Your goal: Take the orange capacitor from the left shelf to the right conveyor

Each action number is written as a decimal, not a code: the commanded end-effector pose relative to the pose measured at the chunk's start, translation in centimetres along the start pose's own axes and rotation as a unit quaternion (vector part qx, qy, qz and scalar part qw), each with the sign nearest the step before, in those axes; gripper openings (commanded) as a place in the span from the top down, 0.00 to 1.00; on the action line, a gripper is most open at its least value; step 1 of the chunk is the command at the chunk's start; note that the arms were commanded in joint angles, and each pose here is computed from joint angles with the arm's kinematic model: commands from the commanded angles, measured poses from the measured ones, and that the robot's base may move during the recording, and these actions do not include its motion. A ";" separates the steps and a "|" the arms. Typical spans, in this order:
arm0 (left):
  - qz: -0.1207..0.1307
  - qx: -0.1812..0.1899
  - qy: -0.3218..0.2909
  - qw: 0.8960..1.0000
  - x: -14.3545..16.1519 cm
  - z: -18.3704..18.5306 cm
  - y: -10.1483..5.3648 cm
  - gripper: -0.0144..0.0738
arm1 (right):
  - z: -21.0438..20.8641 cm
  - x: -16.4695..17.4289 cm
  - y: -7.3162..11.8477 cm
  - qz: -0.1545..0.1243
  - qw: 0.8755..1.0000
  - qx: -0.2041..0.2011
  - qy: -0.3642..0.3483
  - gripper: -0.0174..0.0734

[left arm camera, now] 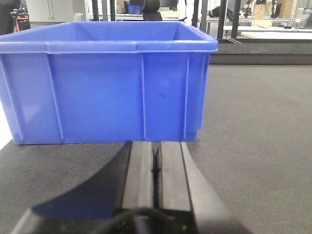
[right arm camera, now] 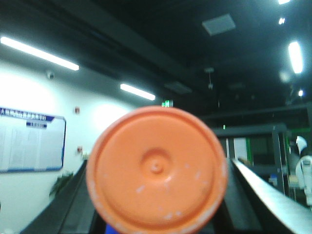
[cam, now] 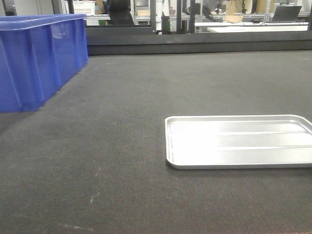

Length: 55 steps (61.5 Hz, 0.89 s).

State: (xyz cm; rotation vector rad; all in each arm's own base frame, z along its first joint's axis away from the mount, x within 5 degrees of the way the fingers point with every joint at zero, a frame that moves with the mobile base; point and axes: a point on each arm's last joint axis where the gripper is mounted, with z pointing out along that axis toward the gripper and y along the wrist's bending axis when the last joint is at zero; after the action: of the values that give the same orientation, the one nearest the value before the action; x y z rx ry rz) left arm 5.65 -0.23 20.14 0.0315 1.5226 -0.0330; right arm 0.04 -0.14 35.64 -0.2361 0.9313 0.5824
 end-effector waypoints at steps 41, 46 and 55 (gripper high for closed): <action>-0.003 0.002 -0.047 0.999 -1.0 -0.1 0.0 0.96 | 12.0 17.4 -2.7 -0.027 0.936 0.073 0.342 0.75; -0.003 0.002 -0.047 0.999 -1.0 -0.1 0.0 0.96 | 12.1 19.4 -4.0 -0.019 0.923 0.108 0.369 0.75; -0.003 0.002 -0.047 0.999 -1.0 -0.1 0.0 0.96 | 12.1 21.5 -4.6 -0.021 0.912 0.121 0.390 0.74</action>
State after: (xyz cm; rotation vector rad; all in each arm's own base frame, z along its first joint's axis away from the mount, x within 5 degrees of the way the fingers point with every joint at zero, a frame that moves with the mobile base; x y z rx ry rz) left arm 5.65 -0.23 20.14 0.0315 1.5226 -0.0330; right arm 19.82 9.15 23.61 -0.3017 1.8878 0.3235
